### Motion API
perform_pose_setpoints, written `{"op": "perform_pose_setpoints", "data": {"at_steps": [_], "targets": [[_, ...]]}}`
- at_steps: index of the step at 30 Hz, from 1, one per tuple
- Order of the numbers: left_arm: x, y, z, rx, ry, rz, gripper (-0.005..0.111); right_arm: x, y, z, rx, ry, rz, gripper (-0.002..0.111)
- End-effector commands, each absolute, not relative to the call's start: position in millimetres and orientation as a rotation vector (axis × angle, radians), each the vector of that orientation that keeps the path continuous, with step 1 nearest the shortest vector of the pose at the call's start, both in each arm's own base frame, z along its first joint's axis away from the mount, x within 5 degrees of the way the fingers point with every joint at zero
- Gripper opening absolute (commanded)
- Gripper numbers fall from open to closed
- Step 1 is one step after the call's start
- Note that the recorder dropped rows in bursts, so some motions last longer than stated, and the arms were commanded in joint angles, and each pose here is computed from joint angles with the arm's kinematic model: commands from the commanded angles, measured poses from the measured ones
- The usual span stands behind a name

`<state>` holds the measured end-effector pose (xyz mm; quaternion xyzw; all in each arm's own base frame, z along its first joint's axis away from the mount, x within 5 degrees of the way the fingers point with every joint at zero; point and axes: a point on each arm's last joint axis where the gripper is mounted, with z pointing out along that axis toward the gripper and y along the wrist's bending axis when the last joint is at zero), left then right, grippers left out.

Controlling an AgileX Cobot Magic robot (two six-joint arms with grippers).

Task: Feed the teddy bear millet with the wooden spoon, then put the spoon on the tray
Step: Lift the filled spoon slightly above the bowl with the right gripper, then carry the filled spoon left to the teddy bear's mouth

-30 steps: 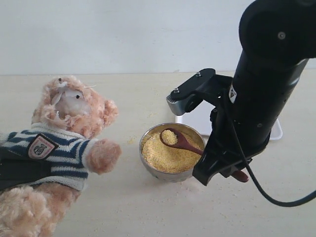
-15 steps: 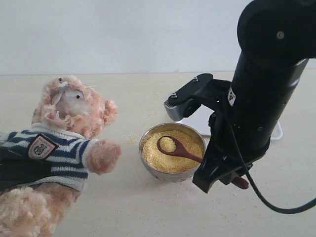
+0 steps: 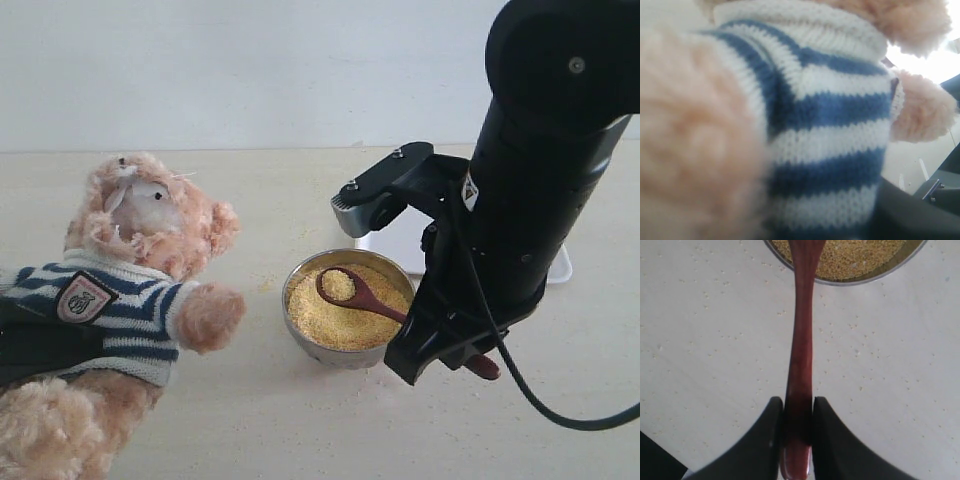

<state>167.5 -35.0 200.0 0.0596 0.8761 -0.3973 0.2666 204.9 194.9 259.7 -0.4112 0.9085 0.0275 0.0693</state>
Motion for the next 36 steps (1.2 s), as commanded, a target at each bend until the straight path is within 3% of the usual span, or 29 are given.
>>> {"op": "perform_pose_setpoints", "data": {"at_steps": [1,22,36], "targets": [[167.3,-36.1,200.9,0.154,2.349,-1.098,0.005,204.2,193.0,263.6,-1.227,2.724,0.079,0.000],[167.3,-36.0,200.9,0.153,2.349,-1.098,0.005,184.1,180.8,293.6,-1.293,2.633,0.090,0.000],[167.2,-36.2,201.0,0.154,2.349,-1.100,0.005,159.6,210.4,328.5,-1.426,2.465,0.155,0.000]]}}
